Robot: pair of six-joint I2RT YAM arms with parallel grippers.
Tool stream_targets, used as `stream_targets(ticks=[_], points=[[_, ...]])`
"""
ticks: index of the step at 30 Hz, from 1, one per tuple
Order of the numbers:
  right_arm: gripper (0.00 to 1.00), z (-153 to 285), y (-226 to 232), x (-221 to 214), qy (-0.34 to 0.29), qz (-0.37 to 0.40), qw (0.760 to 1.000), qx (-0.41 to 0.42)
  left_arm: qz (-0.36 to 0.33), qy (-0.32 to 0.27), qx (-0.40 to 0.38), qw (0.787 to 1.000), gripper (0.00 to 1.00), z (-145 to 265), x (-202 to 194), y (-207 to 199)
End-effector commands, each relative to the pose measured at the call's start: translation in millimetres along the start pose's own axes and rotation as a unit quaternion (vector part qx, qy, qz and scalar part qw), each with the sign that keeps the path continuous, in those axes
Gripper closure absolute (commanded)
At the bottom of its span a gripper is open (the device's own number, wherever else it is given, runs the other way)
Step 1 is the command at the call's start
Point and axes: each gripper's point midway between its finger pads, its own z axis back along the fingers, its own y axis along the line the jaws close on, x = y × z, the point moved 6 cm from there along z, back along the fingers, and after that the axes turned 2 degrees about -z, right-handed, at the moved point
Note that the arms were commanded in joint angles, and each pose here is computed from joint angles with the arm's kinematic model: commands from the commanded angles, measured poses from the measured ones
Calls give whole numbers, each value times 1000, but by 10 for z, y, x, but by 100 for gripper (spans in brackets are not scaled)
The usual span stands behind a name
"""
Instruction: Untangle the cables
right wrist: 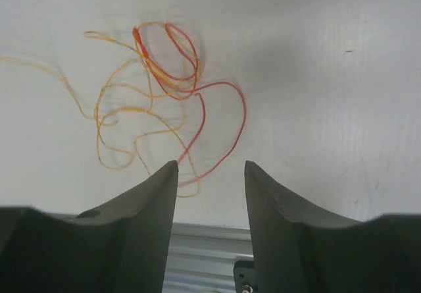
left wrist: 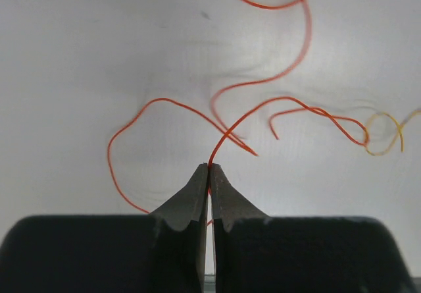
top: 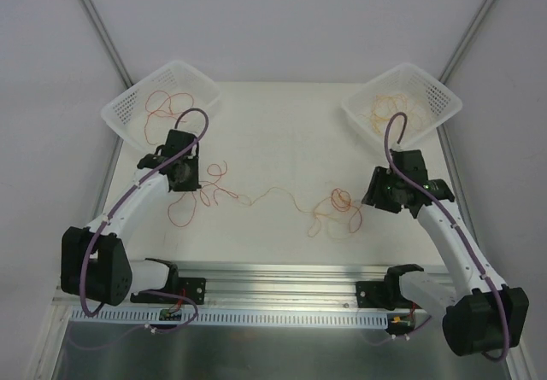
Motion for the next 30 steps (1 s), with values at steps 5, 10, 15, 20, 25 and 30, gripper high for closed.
stream_targets(ticks=[5,10,15,20,25,30], points=[[42,188,686,22,-27,168,982,86,-43,15,-146,988,100,245,-143,-681],[41,176,1275,-99,-48,263,947,178,-53,25,-157,986,100,248,-234,-804],[42,-23,1812,-364,-13,343,907,243,-55,25,-160,985,100,257,-252,-820],[44,-348,2285,-661,18,395,871,292,-56,24,-158,986,100,261,-249,-814],[49,-626,2478,-783,43,407,859,308,-57,25,-153,986,100,251,-278,-792],[53,-729,2672,-852,59,412,851,321,-58,36,-134,989,100,171,-342,-748]])
